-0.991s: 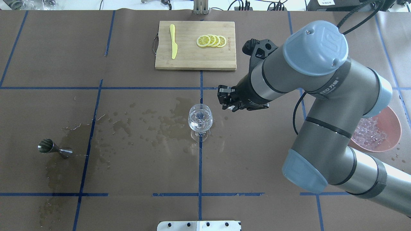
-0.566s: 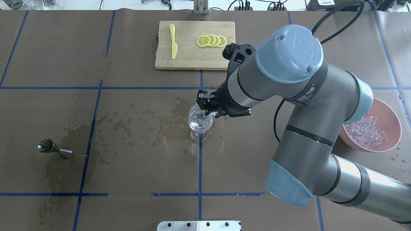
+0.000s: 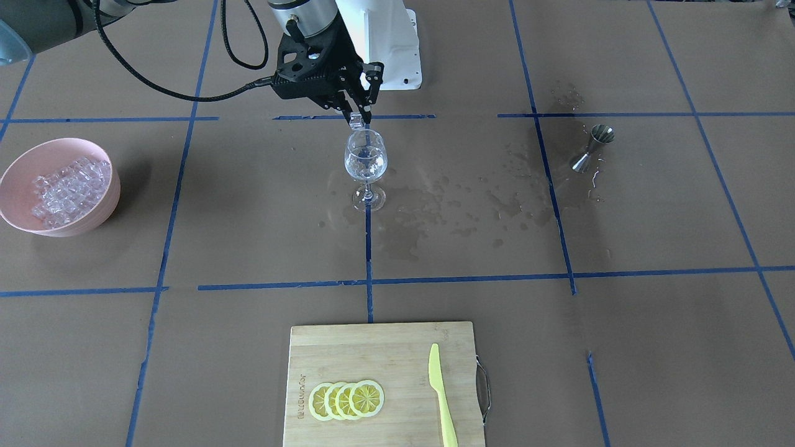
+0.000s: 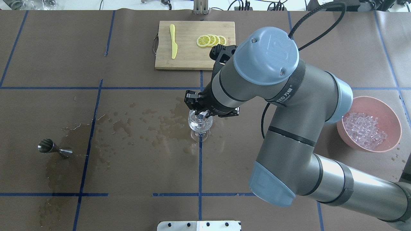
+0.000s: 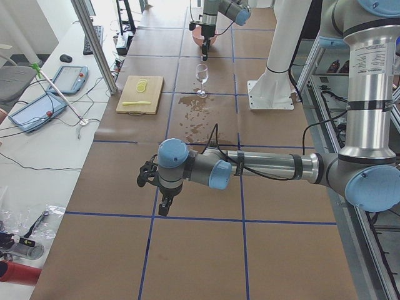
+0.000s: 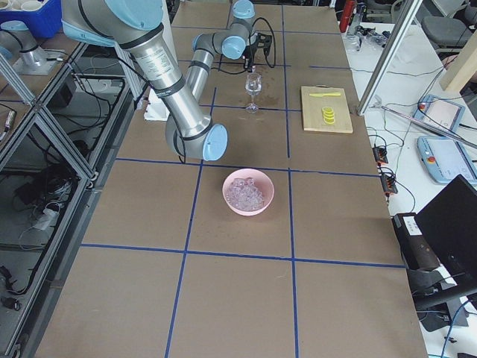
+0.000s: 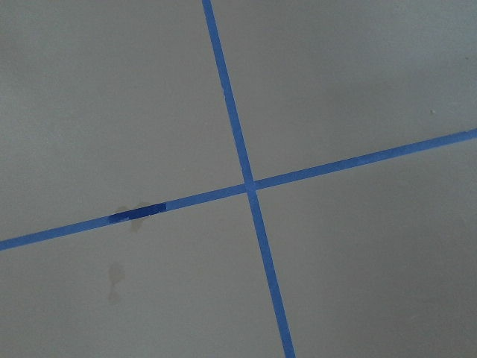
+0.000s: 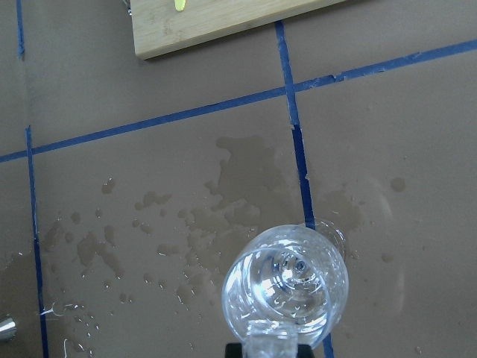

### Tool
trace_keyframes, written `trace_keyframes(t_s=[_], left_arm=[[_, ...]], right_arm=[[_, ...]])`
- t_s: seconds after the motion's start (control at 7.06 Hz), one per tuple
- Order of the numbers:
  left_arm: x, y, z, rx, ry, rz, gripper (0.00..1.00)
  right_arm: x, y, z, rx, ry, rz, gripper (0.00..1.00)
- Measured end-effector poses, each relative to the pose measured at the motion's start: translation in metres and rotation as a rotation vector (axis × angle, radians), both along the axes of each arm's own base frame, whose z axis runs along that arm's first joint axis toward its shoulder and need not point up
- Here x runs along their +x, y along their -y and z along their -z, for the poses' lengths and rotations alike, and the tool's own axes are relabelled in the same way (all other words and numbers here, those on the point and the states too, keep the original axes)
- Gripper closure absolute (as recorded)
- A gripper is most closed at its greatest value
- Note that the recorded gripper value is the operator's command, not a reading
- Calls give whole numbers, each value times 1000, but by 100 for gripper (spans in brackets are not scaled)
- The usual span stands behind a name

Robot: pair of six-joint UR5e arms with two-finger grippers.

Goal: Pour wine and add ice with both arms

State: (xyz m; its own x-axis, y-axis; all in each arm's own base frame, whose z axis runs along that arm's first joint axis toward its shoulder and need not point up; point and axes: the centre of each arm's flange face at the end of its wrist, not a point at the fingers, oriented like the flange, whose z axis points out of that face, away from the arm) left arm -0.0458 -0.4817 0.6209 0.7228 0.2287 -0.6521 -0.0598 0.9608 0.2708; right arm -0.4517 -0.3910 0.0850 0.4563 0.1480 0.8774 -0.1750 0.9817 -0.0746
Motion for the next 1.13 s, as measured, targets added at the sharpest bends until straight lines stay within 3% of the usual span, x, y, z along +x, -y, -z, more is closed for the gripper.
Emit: trace_keyframes(t_s=[0.71, 0.99, 1.13], left_arm=[[-1, 0, 0, 0, -2, 1, 0], [-1, 0, 1, 2, -2, 1, 0], [-1, 0, 1, 2, -4, 1, 0]], right_arm=[[-1, 5, -2, -8, -5, 4, 0], [48, 24, -43, -27, -18, 33, 0], [89, 40, -82, -5, -41, 68, 0]])
